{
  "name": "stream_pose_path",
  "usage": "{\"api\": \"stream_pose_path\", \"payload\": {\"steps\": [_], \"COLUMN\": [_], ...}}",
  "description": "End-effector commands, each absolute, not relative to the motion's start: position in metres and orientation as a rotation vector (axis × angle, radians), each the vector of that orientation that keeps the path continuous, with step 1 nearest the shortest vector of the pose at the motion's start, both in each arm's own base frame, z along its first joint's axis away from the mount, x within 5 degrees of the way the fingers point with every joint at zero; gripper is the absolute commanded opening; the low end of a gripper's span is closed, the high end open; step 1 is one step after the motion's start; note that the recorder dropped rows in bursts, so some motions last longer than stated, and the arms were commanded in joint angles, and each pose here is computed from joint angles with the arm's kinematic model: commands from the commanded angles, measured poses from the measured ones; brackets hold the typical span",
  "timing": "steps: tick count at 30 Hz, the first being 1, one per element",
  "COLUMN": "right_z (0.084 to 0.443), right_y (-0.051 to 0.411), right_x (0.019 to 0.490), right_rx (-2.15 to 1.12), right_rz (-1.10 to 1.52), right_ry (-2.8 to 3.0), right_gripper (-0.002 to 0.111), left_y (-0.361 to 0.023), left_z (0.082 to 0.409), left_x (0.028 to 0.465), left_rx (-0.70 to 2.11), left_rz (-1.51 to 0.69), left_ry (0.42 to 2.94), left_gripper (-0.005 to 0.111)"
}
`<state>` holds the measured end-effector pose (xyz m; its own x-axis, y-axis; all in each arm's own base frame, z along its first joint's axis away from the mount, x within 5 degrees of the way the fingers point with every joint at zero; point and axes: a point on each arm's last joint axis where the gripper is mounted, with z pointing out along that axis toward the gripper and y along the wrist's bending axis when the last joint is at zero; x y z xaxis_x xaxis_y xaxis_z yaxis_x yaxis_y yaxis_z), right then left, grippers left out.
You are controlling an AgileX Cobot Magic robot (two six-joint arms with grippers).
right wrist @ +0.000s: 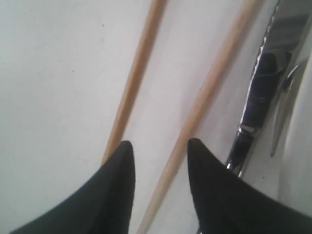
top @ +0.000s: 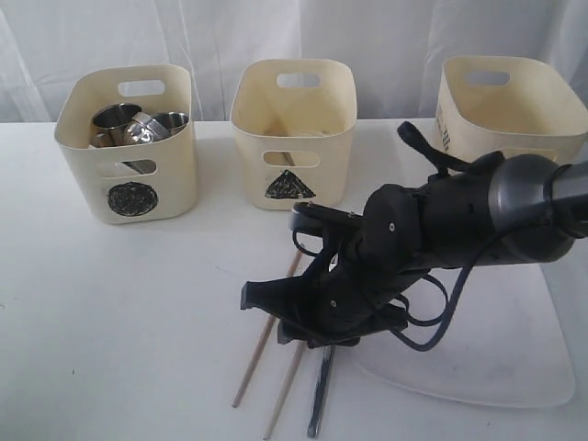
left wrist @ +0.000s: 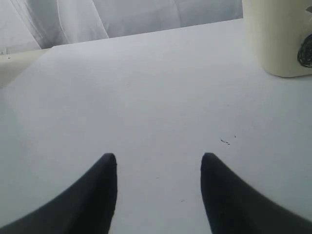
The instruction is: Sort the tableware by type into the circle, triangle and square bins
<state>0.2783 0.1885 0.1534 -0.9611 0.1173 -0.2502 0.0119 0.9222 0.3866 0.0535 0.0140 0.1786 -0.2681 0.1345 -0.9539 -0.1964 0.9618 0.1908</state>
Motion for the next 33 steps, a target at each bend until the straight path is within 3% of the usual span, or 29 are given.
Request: {"api": "stream_pose_path", "payload": {"steps": [1, 12, 21, 28, 33], "right_z": [0.164, 0.174, 0.177, 0.177, 0.191], "right_y": [0.196, 0.218, 0.22, 0.217, 0.213], "right_x": [0.284, 0.303, 0.301, 0.304, 0.313], "right_rx": [0.024, -0.044, 0.04, 0.121, -0.153], "right_rz": [0.584, 0.628, 0.641, 0.584, 0.332], "right_ry": [2.766, 2.798, 2.867, 2.88, 2.89], "right_gripper": [0.035, 0.036, 0.061, 0.058, 0.054], "left_y": [0.014, 0.014, 0.014, 0.014, 0.014], "left_z": [0.178, 0.178, 0.178, 0.178, 0.178], "left_x": [0.053, 0.053, 0.053, 0.053, 0.053], "left_rx": [-0.053, -0.053, -0.053, -0.053, -0.053], "left_rz": [0.309, 0.309, 0.309, 0.309, 0.309], "left_ry": [1.809, 1.809, 1.809, 1.809, 1.809], "left_gripper": [0.056, 0.056, 0.056, 0.056, 0.056]}}
